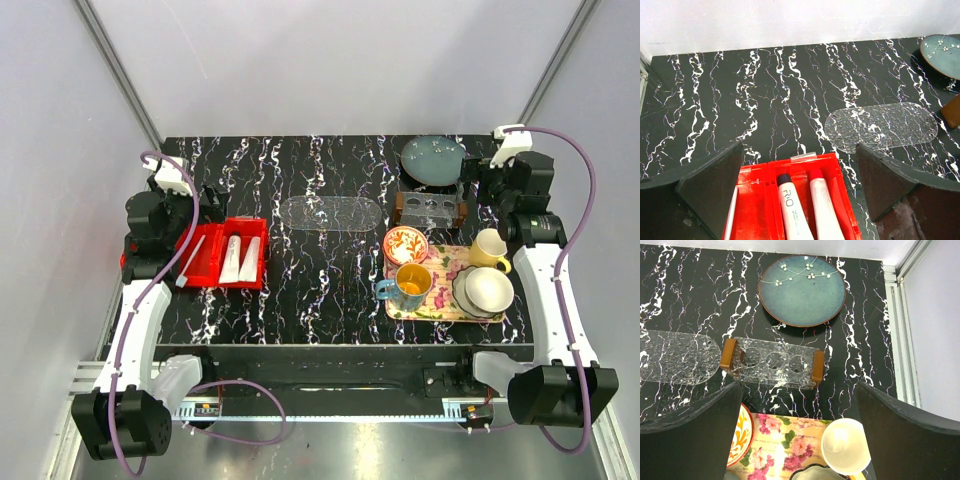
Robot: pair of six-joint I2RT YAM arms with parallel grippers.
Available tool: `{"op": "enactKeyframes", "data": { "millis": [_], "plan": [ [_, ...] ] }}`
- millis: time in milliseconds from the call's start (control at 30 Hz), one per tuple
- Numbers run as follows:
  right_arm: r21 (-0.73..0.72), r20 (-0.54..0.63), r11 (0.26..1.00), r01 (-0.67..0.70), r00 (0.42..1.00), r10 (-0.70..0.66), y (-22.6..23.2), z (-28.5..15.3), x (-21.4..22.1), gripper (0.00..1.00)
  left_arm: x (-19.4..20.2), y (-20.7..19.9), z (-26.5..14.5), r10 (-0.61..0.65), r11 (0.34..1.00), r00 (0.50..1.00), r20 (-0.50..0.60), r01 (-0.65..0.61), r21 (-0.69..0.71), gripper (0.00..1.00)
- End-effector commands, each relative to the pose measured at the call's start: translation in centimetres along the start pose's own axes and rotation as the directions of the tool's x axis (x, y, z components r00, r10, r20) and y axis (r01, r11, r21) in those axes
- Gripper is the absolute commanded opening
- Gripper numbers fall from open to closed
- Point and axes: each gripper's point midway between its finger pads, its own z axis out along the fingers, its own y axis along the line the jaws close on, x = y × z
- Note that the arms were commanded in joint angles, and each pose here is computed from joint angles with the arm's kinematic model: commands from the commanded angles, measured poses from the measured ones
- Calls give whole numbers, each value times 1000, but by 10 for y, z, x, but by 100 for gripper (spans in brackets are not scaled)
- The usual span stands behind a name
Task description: Prepare toiletry sets of a toothbrush and toothpaste on the tray
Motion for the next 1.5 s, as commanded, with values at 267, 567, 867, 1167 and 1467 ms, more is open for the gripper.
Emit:
{"op": "enactKeyframes", "data": {
  "millis": [267, 567, 867, 1167, 1467],
  "plan": [
    [-40, 15, 999, 18, 1000, -18, 7, -1, -9, 100, -15, -5, 1, 12, 1000, 998, 61, -14, 24, 99],
    [-79, -53, 996, 51, 997, -55, 11, -4, -5, 100, -9, -5, 1, 23, 999, 999, 34, -24, 28, 99],
    [-84, -231, 993, 81, 968, -98, 4, 29, 31, 91, -8, -10, 1, 21, 998, 1000, 20, -22, 56, 99],
    [-5, -351, 997, 76, 934, -73, -13, 74, 52, 79, -4, -11, 2, 16, 998, 1000, 8, -16, 61, 99],
    [85, -469, 991, 106, 881, -54, -34, 122, 86, 71, -1, -11, 3, 15, 998, 1000, 2, -15, 69, 99]
  ]
}}
